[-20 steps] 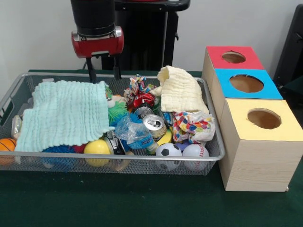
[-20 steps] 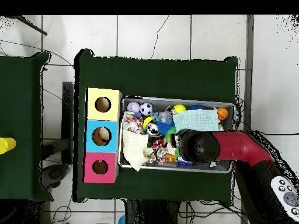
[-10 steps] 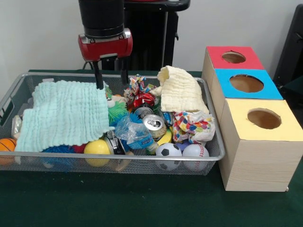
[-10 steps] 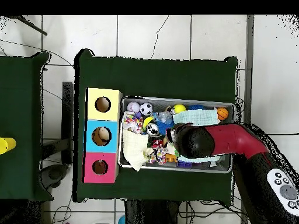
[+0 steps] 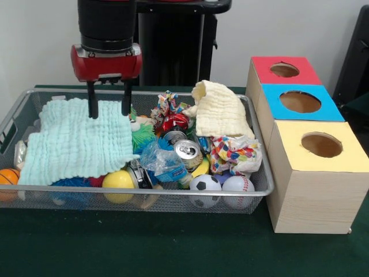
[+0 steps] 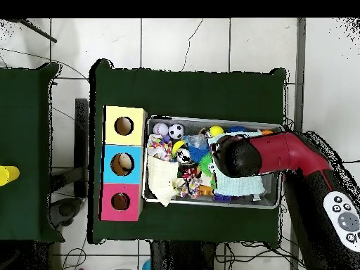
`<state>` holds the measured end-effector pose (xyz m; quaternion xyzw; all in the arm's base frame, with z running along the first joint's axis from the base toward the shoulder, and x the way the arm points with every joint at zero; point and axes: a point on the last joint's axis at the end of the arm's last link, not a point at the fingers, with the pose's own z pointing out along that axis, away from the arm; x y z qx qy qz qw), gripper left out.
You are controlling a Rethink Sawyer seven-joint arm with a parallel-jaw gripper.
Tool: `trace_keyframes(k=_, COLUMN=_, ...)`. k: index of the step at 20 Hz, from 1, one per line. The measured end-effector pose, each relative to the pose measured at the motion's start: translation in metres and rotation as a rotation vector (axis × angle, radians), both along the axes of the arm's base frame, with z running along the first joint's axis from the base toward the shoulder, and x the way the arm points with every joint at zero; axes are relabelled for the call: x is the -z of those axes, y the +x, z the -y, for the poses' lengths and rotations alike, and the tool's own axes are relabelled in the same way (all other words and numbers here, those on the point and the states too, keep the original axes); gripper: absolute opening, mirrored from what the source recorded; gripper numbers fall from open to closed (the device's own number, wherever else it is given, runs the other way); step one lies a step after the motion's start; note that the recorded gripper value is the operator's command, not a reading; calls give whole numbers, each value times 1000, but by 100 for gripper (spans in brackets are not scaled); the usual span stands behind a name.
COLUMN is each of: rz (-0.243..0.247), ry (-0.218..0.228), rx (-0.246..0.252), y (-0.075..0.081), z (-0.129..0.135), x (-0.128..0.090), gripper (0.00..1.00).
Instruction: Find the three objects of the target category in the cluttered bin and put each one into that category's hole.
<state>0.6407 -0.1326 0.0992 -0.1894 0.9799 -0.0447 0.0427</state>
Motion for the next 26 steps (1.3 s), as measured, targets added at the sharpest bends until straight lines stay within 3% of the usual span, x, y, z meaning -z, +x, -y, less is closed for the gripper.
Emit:
trace_keyframes(k=6, rz=-38, ry=-5, rx=17, y=8, z=8, x=14, gripper=100)
trace_keyframes(k=13, rz=-198, ry=-14, rx=45, y=9, z=11, x=53, gripper=100)
trace_keyframes(k=16, rz=-237, ry=-30, rx=41, y=9, z=10, x=65, gripper=100)
trace_keyframes(k=21, rz=-274, ry=-71, rx=25, y=11, z=11, x=84, gripper=100)
trace_keyframes(k=26, rz=-274, ry=-122, rx=9, y=17, z=15, x=92, gripper=100)
